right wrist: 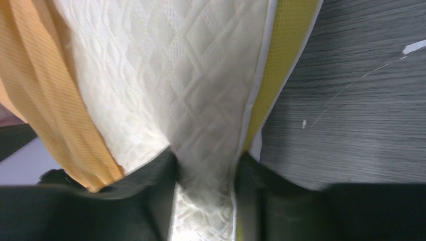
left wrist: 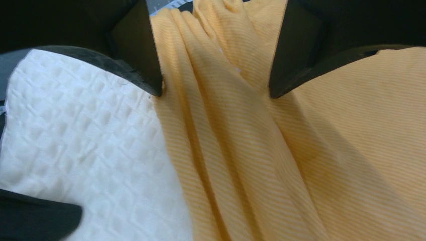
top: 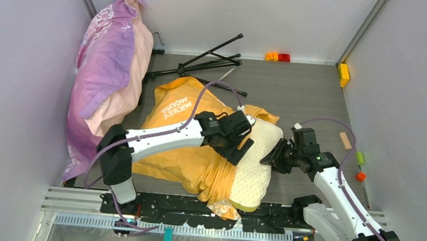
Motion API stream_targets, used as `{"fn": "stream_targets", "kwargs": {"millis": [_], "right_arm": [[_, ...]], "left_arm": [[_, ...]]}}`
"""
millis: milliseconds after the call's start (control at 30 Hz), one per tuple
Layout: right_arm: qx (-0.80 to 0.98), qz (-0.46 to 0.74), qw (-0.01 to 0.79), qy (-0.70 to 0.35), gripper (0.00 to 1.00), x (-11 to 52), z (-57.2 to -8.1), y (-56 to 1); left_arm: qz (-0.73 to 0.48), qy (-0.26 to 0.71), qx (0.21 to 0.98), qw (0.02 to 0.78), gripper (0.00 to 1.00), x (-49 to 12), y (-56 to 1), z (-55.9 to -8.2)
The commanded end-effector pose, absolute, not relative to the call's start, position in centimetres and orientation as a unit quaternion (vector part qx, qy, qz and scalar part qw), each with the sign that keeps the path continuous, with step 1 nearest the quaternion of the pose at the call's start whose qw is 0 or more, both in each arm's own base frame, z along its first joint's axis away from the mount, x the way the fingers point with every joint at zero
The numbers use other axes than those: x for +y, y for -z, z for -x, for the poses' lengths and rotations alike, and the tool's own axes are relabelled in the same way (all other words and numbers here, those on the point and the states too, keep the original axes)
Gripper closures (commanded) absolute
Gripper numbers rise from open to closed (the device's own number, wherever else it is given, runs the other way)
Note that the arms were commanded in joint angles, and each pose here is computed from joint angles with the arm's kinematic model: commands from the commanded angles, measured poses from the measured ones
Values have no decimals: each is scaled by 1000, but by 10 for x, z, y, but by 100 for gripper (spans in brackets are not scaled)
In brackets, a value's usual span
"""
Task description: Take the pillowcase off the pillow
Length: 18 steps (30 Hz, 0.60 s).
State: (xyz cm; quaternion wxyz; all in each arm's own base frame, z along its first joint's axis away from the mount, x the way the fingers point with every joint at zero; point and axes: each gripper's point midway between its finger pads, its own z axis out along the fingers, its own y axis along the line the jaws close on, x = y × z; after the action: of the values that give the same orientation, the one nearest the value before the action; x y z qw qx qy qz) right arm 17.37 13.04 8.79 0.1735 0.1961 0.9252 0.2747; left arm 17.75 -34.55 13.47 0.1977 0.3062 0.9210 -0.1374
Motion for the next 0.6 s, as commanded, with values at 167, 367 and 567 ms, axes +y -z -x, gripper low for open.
{"fn": "stream_targets", "kwargs": {"millis": [167,367,567], "right_arm": [[894,-282,313,-154,100,74,-207,-116],[818,-376,433,-50,100,10,-214,-167],[733,-430,526,34,100,-43,-207,-224]], "left_arm": [[-212,62,947,234,69,-290,-111,-221],[-95,29,954,283,72,-200,-128,-257],[15,84,942,325,71,-145,-142,-267]]}}
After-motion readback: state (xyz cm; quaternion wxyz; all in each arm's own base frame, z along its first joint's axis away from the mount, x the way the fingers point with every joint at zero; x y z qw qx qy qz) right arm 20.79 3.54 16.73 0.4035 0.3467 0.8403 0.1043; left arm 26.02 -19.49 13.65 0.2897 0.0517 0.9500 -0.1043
